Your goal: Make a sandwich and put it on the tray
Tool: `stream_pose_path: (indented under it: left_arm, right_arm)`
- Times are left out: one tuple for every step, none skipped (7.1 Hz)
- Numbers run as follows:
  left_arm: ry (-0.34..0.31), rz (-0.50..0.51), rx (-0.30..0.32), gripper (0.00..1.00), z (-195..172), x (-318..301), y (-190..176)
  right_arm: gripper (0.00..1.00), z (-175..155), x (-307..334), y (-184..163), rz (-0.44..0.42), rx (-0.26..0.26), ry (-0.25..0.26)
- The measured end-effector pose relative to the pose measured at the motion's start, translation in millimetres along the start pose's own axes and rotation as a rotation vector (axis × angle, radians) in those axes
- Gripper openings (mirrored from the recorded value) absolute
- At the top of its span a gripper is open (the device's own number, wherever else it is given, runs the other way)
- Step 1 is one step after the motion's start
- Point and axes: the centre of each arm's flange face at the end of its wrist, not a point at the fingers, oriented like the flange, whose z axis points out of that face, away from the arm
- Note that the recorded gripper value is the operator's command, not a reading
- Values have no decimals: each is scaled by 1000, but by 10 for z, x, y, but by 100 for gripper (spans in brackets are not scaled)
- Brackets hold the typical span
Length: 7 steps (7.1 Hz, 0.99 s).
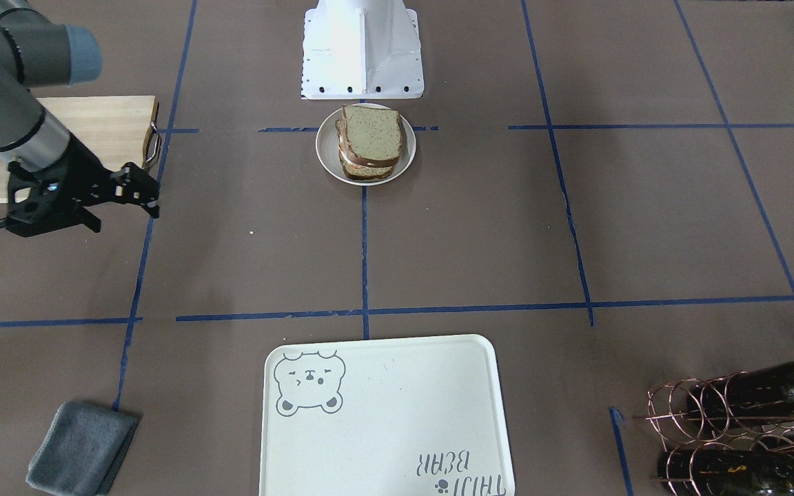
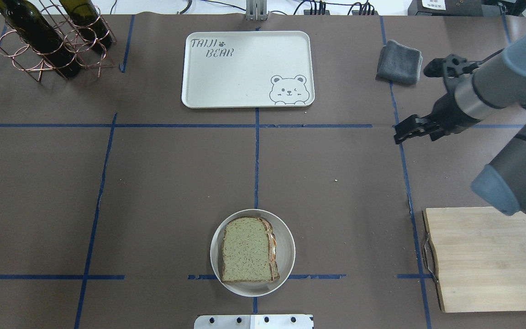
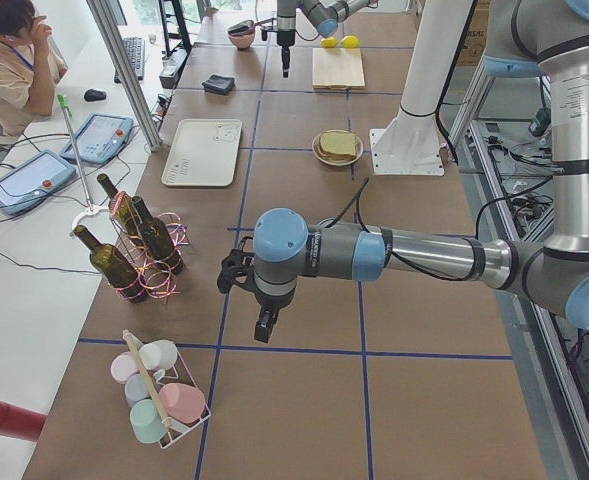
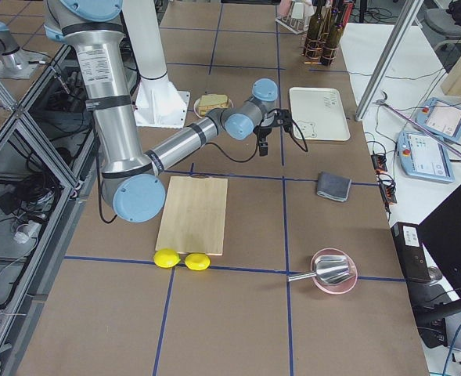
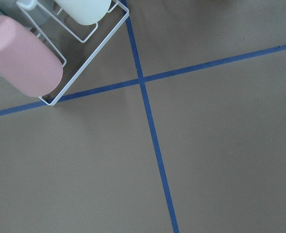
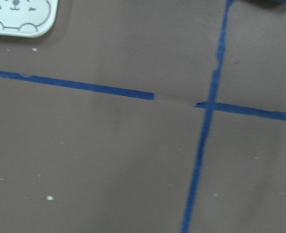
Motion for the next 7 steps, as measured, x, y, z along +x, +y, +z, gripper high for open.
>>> stream_pose_path:
  left_arm:
    - [-12,60,56,100,-115,76,-220]
    - [-14,121,117,100,-176,127,-352]
    - [19,136,154,100,-177,184,-426]
    - [77,108,167,100,-153,355,-491]
    - [119,113,163,100,-105,673,-570]
    - [148,160,155,100,-32,1084,-642]
    - [184,185,136,100,57,1545,-692]
  right_arm:
    - [100,-200,636,81,-52,-10,23]
    - [100,-356,1221,259,-91,-25,51]
    - [100,-475,1777,524,-121,-40,80]
    - [100,-628,2298,817,-136,-48,101]
    - [100,-782,2678,1058,-130,-55,107]
    - [100,-918,2964,1262,-109,-65,109]
    - [100,-1000,3177,1459,-78,-75,110]
